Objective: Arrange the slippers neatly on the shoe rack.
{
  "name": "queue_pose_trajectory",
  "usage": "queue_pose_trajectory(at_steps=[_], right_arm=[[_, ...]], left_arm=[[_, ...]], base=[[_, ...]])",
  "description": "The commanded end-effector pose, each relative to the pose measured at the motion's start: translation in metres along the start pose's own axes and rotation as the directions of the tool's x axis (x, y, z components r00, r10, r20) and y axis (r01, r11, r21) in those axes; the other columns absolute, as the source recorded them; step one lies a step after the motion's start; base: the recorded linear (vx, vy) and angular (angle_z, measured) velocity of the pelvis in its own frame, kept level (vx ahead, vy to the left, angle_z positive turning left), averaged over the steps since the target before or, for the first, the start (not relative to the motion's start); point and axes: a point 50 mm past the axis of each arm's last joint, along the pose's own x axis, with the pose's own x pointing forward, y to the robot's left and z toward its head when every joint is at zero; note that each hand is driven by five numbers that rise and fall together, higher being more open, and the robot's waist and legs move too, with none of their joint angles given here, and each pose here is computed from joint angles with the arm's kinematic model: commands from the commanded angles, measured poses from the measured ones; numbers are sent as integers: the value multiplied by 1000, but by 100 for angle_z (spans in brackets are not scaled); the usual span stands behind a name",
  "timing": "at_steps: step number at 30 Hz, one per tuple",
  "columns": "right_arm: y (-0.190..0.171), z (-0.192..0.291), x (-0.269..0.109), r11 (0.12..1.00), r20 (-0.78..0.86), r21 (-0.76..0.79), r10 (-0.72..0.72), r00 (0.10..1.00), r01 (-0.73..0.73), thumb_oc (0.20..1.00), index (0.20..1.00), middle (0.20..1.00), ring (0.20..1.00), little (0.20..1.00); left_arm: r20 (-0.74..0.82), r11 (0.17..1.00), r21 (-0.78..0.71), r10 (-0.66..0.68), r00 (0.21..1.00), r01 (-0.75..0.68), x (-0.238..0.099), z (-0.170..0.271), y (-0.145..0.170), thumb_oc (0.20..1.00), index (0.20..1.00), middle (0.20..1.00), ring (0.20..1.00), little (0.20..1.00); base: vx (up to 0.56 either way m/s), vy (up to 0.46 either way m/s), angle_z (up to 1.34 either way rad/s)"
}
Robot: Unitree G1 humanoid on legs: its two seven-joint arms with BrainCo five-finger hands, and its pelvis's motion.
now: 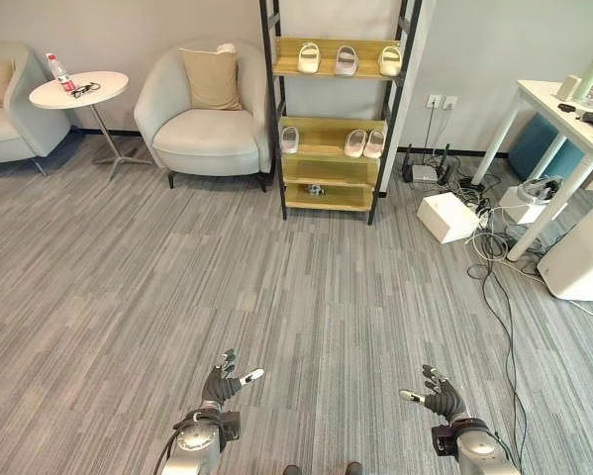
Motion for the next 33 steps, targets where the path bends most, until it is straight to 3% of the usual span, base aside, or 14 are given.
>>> queue_pose_trajectory(at_steps=[1, 25, 33], right_arm=[[1, 25, 4, 999, 117, -18, 36, 992, -34, 1000, 1000, 1000, 1000, 1000], [6, 21, 3, 999, 100, 8, 53, 994, -54, 1000, 1000, 1000, 1000, 1000], [7, 28, 7, 999, 118, 0, 53, 992, -54, 1000, 1000, 1000, 1000, 1000]], left_arm=[[85, 1000, 8, -13, 996, 13, 14, 25, -5, 1000, 1000, 1000, 1000, 1000], [9, 1000, 14, 3, 1000, -3, 11, 8, -1, 1000, 1000, 1000, 1000, 1000], [67, 1000, 5, 9, 998, -9, 15, 23, -1, 1000, 1000, 1000, 1000, 1000]], base=[[0, 0, 0], [1, 0, -1], [18, -1, 2]])
